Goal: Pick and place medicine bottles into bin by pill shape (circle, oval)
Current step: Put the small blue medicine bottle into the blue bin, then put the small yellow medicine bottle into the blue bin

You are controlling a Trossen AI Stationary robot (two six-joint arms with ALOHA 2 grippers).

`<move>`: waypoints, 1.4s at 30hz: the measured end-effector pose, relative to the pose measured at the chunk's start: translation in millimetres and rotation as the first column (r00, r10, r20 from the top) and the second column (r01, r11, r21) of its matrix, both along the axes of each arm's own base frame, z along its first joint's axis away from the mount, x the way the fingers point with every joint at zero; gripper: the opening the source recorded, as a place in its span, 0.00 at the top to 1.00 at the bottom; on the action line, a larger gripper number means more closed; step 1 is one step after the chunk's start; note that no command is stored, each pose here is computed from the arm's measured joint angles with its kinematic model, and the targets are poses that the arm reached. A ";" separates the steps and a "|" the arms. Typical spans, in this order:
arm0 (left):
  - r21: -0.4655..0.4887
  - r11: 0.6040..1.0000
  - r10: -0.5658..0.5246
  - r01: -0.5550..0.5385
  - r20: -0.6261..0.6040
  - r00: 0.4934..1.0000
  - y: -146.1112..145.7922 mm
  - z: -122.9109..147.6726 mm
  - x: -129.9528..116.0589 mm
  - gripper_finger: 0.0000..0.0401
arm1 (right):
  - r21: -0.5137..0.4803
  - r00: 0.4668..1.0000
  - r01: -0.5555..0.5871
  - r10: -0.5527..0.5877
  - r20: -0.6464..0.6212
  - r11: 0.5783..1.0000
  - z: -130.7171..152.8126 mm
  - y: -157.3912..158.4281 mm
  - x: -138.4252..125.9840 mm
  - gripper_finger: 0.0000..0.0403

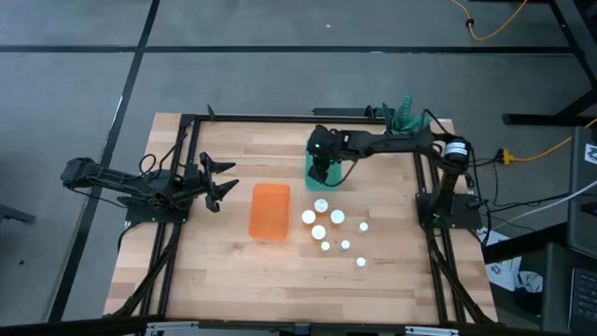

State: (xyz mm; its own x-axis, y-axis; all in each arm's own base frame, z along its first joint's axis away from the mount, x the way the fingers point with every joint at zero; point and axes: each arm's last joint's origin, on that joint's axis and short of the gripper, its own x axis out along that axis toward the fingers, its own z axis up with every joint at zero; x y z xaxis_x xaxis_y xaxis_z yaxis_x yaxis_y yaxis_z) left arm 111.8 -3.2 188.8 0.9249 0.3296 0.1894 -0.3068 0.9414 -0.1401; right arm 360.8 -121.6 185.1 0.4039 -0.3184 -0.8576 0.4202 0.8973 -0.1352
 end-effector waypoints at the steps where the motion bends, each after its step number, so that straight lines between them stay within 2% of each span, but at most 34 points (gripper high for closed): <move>1: 0.000 1.000 0.000 0.000 0.000 1.000 0.0 0.0 0.0 0.35 | 0.001 1.000 -0.006 0.006 -0.014 1.000 -3.2 -0.9 1.1 0.71; 10: 0.001 1.000 0.000 0.000 -0.002 1.000 0.0 -0.1 0.0 0.35 | 0.000 0.999 0.009 -0.009 -0.033 1.000 -13.7 -11.5 2.2 0.70; 20: 0.001 1.000 0.000 0.000 -0.002 1.000 0.0 -0.1 0.0 0.35 | -0.005 0.999 0.017 -0.017 -0.038 1.000 -10.6 -12.8 -0.5 0.50; 23: 0.001 1.000 0.000 0.000 -0.002 1.000 0.0 -0.1 0.0 0.35 | -0.006 0.999 0.017 -0.018 -0.030 1.000 3.7 -12.6 -1.0 0.47; 31: 0.001 1.000 0.000 0.000 -0.002 1.000 -0.1 -0.2 0.0 0.35 | 0.022 0.999 0.032 -0.032 -0.033 0.999 75.8 2.4 -10.9 0.46; 38: 0.001 1.000 -0.001 0.001 -0.002 1.000 -0.1 -0.2 0.0 0.35 | 0.104 0.996 0.024 -0.015 -0.086 0.994 124.9 53.5 -52.6 0.47; 42: 0.001 1.000 0.000 0.000 -0.003 1.000 -0.1 -0.3 0.0 0.35 | 0.135 0.997 0.012 0.000 -0.082 0.991 139.8 86.1 -79.5 0.47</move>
State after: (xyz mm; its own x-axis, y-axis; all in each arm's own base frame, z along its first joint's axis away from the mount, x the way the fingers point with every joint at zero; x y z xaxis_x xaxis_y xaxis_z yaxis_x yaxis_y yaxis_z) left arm 111.9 -3.3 188.4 0.9256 0.3292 0.1871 -0.3070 0.9417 -0.1378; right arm 281.3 -35.5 324.9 0.3292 -0.1997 -0.9229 0.4182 0.9072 -0.0471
